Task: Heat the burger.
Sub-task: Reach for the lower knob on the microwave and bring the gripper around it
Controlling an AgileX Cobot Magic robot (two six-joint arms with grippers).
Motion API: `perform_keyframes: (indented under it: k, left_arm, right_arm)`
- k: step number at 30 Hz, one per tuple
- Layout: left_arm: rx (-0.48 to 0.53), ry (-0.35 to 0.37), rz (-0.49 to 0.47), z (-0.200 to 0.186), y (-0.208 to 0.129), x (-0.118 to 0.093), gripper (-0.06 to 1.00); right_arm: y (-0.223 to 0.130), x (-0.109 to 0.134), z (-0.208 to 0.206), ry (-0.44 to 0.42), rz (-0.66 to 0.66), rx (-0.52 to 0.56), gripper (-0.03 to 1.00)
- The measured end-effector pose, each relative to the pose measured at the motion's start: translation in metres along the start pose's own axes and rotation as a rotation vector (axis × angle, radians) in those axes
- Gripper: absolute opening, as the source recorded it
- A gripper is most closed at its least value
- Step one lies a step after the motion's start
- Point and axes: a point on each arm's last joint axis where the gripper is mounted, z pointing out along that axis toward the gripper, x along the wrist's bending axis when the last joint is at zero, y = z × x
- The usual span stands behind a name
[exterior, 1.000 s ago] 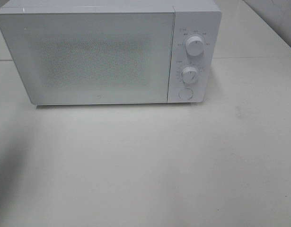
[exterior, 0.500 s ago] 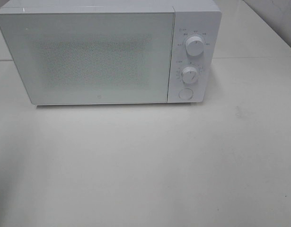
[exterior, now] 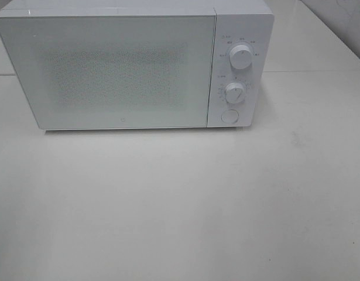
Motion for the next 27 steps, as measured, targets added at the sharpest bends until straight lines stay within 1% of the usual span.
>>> perform_keyframes:
  k: [1,2,3,4,6,9,10,12,27]
  left_arm:
    - [0.0,0.0,0.0,0.0,0.0,0.0,0.87]
    - [-0.057,0.002,0.001,-0.005,-0.005,0.0,0.87]
    - [-0.089,0.003,0.003,-0.008,-0.008,-0.001,0.87]
    - [-0.089,0.003,0.003,-0.008,-0.008,-0.001,0.87]
    - [-0.192,0.01,0.012,-0.02,-0.016,-0.001,0.87]
    - [-0.215,0.01,0.014,-0.023,-0.018,-0.001,0.87]
    - [-0.257,0.011,0.017,-0.028,-0.022,-0.002,0.87]
    - [-0.305,0.011,0.02,-0.033,-0.027,-0.002,0.87]
    - [-0.316,0.002,0.016,-0.034,-0.028,-0.003,0.87]
  right_arm:
    - [0.0,0.0,0.0,0.0,0.0,0.0,0.75]
    - [0.0,0.0,0.0,0.0,0.0,0.0,0.75]
    - [0.0,0.0,0.0,0.0,0.0,0.0,0.75]
    - [0.0,0.0,0.0,0.0,0.0,0.0,0.75]
    - [0.0,0.0,0.0,0.0,0.0,0.0,0.75]
    - [0.0,0.0,0.0,0.0,0.0,0.0,0.75]
    - [0.0,0.0,0.0,0.0,0.0,0.0,0.75]
    - [0.0,0.0,0.0,0.0,0.0,0.0,0.75]
    - [0.0,0.0,0.0,0.0,0.0,0.0,0.75]
